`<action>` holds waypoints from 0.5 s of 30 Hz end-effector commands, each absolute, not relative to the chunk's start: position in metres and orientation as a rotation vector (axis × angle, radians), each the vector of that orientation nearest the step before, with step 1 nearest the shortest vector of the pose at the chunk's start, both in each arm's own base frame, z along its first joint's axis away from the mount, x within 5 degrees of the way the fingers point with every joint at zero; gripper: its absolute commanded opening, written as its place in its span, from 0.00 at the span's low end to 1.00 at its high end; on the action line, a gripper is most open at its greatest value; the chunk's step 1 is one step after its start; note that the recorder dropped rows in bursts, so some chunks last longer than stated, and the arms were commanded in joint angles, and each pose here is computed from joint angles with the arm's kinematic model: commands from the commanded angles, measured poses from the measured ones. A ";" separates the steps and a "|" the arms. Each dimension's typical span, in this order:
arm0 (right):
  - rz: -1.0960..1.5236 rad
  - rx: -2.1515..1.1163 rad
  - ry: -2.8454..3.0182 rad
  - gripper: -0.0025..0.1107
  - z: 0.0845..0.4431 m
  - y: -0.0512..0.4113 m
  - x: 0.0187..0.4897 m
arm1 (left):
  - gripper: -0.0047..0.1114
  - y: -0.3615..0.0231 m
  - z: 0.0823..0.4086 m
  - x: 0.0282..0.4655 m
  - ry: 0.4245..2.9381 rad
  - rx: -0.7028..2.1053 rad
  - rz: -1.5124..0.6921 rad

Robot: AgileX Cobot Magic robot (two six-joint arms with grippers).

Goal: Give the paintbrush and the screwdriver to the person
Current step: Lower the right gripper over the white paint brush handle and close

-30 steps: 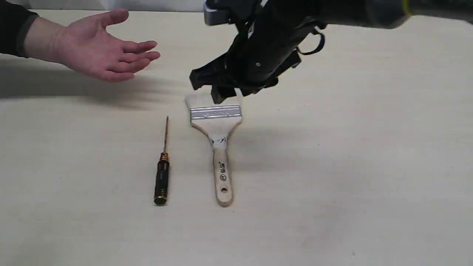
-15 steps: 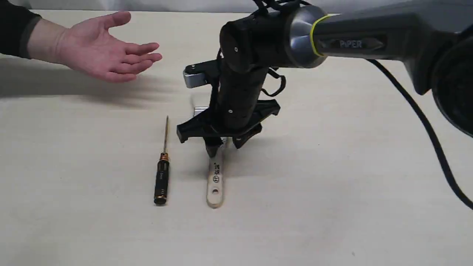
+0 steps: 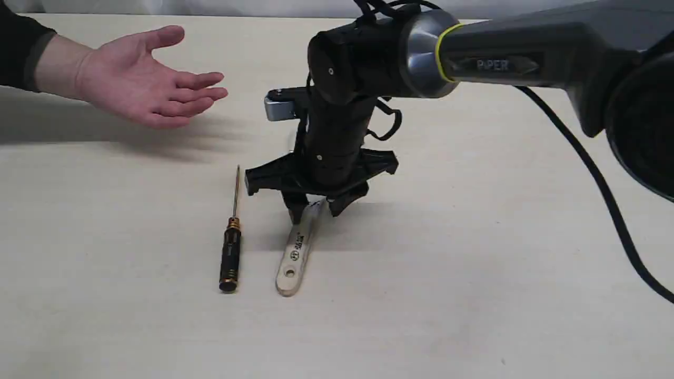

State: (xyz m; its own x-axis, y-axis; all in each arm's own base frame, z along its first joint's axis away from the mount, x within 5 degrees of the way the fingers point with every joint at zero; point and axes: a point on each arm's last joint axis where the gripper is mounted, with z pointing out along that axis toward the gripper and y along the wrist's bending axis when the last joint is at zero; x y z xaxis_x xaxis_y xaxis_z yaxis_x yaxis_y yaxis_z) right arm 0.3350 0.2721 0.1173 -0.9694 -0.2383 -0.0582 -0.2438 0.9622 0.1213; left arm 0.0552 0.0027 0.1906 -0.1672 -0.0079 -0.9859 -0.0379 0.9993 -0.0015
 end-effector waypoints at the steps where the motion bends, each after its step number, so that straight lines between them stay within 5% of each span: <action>1: 0.200 -0.335 3.122 0.48 0.093 0.273 0.332 | 0.04 0.002 0.190 0.055 1.734 -0.030 0.016; 15: 0.108 -0.327 3.156 0.44 0.106 0.274 0.338 | 0.04 0.002 0.191 0.055 1.732 -0.029 0.018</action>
State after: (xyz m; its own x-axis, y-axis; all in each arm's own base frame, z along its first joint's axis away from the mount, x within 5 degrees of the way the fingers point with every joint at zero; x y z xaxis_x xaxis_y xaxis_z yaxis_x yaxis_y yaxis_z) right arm 0.3391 0.2784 0.1160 -0.9779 -0.2088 -0.0050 -0.2080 0.9710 0.1175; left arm 0.0552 0.0027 0.1906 -0.1672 -0.0079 -0.9859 -0.0379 0.9993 -0.0015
